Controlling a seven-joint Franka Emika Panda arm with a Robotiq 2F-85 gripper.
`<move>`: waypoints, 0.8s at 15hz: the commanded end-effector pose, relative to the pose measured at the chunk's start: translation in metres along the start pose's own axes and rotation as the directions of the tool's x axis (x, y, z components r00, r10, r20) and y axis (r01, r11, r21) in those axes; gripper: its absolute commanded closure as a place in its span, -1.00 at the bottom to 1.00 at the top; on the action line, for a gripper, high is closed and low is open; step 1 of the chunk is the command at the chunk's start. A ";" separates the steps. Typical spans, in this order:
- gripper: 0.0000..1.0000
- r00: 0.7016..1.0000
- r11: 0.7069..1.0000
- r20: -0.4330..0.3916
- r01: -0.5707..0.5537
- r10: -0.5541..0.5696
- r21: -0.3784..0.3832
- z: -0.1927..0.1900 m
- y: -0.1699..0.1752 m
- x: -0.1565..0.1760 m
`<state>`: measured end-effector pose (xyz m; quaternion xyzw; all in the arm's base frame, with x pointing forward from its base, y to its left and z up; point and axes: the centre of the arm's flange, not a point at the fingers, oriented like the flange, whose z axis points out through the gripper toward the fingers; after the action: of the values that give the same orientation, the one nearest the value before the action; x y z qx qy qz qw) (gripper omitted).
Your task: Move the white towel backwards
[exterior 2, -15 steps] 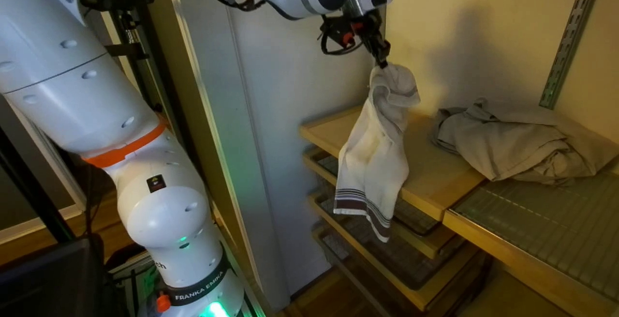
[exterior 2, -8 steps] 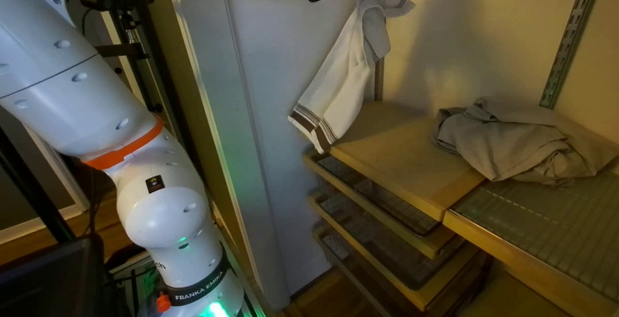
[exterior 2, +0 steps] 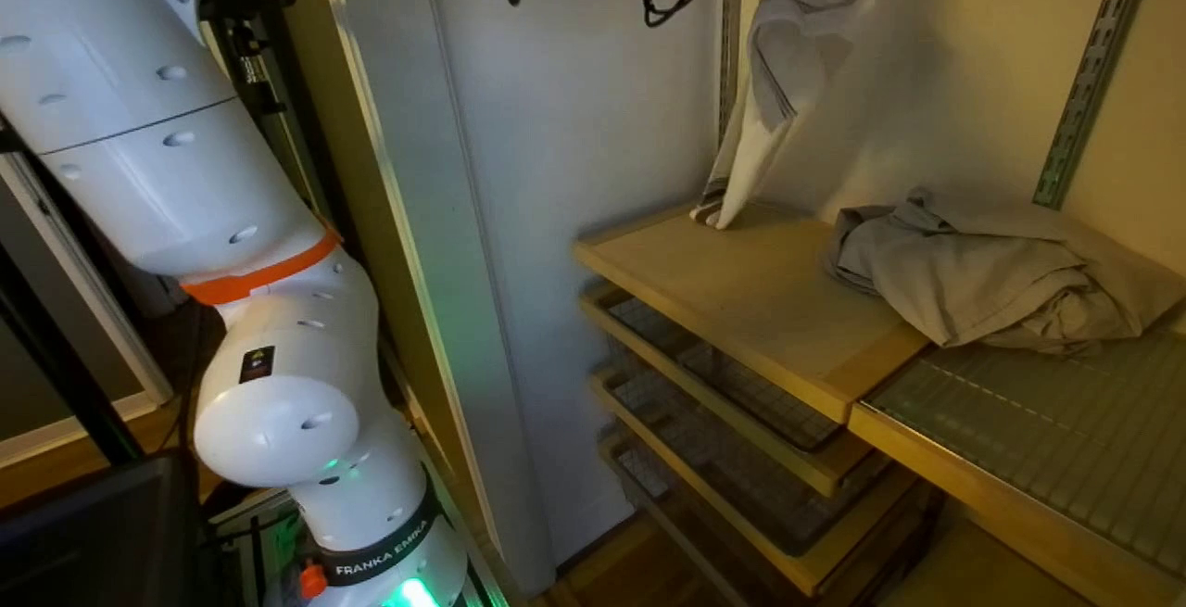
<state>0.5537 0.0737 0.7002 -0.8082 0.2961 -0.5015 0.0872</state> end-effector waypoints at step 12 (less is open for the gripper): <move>0.97 0.992 0.742 0.075 -0.026 0.103 -0.670 0.156 0.186 -0.080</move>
<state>0.5924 -0.0374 0.4921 -0.8280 0.4583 -0.2931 -0.1360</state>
